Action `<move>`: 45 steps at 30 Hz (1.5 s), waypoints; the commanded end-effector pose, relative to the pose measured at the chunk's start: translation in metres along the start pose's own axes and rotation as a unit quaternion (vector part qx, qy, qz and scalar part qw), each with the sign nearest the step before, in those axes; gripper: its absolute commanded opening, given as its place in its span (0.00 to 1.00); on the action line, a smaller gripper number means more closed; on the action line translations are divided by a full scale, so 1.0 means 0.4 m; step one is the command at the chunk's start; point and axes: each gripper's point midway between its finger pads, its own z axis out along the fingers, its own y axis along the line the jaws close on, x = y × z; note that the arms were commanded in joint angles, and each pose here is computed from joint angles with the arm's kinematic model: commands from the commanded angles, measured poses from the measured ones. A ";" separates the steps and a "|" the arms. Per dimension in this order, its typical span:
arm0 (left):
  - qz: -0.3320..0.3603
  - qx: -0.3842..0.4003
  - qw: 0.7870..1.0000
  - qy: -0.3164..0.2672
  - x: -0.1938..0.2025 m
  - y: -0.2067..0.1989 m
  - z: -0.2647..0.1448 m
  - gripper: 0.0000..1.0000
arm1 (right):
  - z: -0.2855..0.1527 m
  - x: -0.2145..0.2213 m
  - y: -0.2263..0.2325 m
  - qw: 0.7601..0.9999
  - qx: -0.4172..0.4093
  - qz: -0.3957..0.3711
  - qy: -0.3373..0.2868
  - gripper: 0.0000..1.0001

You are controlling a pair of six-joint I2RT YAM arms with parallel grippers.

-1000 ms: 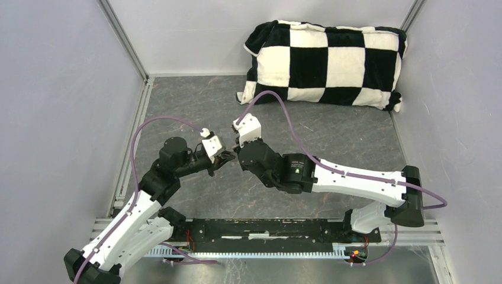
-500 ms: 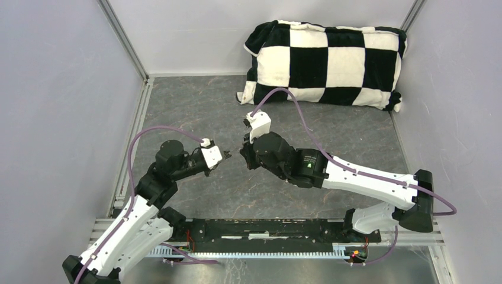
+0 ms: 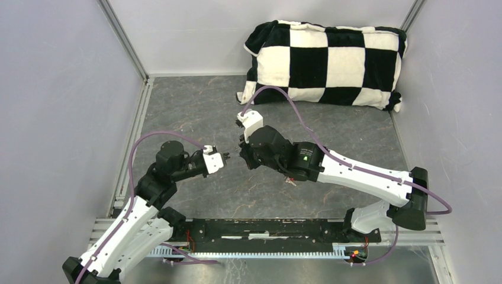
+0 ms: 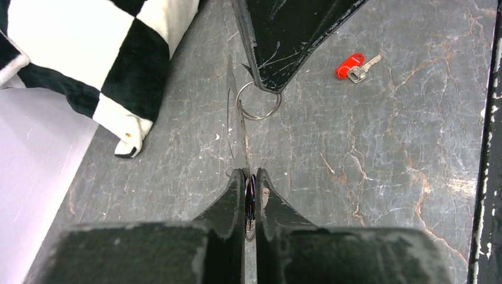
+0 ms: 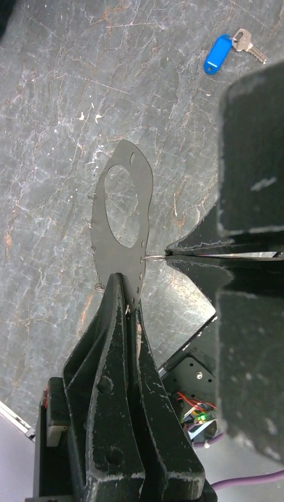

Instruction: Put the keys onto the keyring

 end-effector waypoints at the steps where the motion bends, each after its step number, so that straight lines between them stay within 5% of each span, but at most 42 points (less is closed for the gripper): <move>1: 0.058 0.013 0.998 -0.036 -0.053 0.003 -0.007 0.03 | -0.010 -0.045 -0.002 1.000 -0.004 -0.026 -0.004 0.00; 7: 0.079 0.015 0.996 -0.034 -0.046 -0.001 -0.011 0.28 | -0.005 -0.011 -0.020 0.999 -0.014 -0.030 0.035 0.00; 11: 0.085 0.054 0.994 -0.046 -0.061 -0.038 -0.021 0.62 | 0.000 0.012 -0.022 0.997 -0.038 -0.038 0.063 0.00; 14: 0.062 0.105 0.991 -0.057 -0.077 -0.088 -0.036 0.75 | -0.002 0.013 -0.014 0.994 -0.062 -0.060 0.072 0.00; 21: 0.015 0.168 0.985 -0.036 -0.099 -0.132 -0.067 0.75 | -0.013 0.021 0.018 0.978 -0.119 -0.135 0.106 0.00; 29: -0.009 0.200 0.980 0.011 -0.007 -0.173 -0.050 0.61 | 0.004 0.064 -0.043 0.980 -0.070 -0.147 0.111 0.00; 35: 0.066 0.235 0.968 0.051 0.096 -0.220 -0.068 0.73 | 0.036 0.311 -0.068 0.977 -0.112 -0.118 0.137 0.57; 39: 0.103 0.245 0.962 0.057 0.137 -0.235 -0.067 0.78 | 0.055 0.434 -0.104 0.977 -0.095 -0.092 0.165 0.64; 45: 0.074 0.259 0.959 0.084 0.176 -0.233 -0.040 0.77 | 0.094 0.439 -0.153 0.982 -0.060 -0.113 0.139 0.68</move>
